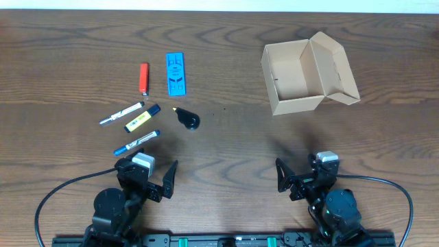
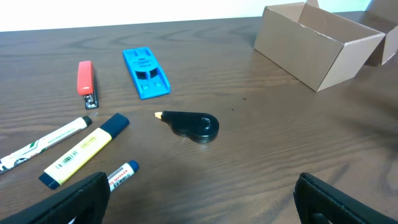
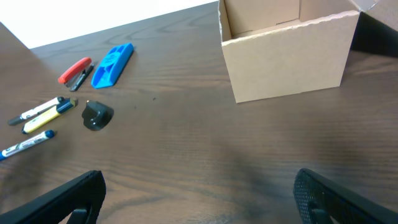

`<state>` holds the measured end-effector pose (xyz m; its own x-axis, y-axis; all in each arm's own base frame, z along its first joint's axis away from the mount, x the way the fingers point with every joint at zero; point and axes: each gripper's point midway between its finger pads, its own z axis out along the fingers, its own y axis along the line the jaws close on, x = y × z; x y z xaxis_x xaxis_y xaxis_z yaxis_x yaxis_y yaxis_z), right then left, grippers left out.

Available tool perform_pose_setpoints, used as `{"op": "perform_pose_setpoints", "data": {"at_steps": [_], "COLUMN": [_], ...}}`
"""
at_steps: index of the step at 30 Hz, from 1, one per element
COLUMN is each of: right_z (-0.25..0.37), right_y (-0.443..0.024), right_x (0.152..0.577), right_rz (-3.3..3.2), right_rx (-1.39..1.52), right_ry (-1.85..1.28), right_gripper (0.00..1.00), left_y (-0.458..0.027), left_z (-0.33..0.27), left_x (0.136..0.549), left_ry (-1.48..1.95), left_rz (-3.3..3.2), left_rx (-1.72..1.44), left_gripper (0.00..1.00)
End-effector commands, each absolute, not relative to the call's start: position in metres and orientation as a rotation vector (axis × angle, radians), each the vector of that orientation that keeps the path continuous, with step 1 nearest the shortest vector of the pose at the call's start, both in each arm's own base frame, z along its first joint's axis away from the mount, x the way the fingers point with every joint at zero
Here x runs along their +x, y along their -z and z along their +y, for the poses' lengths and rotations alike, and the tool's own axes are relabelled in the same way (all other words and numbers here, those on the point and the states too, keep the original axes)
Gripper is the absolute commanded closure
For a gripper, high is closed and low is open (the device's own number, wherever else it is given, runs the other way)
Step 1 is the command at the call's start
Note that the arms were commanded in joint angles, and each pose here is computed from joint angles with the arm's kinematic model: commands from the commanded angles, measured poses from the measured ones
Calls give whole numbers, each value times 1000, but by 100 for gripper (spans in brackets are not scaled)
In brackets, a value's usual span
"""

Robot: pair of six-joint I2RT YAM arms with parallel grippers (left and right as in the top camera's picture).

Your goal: Pack container

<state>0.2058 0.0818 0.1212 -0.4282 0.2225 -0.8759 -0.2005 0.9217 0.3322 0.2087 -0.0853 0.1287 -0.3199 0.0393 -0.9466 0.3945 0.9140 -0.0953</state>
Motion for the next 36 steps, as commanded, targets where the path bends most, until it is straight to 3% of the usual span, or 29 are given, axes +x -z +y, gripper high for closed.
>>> {"op": "perform_pose_setpoints", "data": {"at_steps": [1, 9, 16, 27, 36], "right_z": [81, 74, 106, 83, 53], "right_y": [-121, -123, -124, -128, -165], "right_x": [206, 209, 196, 210, 244], "right_rz": [1949, 1938, 1990, 1968, 2161], "right_rx": [0, 46, 261, 291, 350], "right_ry": [-452, -425, -838, -674, -395], "right_gripper": [1, 1, 1, 1, 1], "left_y": [-119, -119, -119, -119, -119], "left_z": [-84, -84, -84, -84, -84], "left_x": [209, 209, 209, 209, 209], "left_ry": [358, 359, 358, 358, 358], "left_rz": [1890, 1890, 1890, 1890, 1890], "left_rx": [320, 320, 320, 320, 320], "left_gripper": [5, 5, 5, 5, 5]}}
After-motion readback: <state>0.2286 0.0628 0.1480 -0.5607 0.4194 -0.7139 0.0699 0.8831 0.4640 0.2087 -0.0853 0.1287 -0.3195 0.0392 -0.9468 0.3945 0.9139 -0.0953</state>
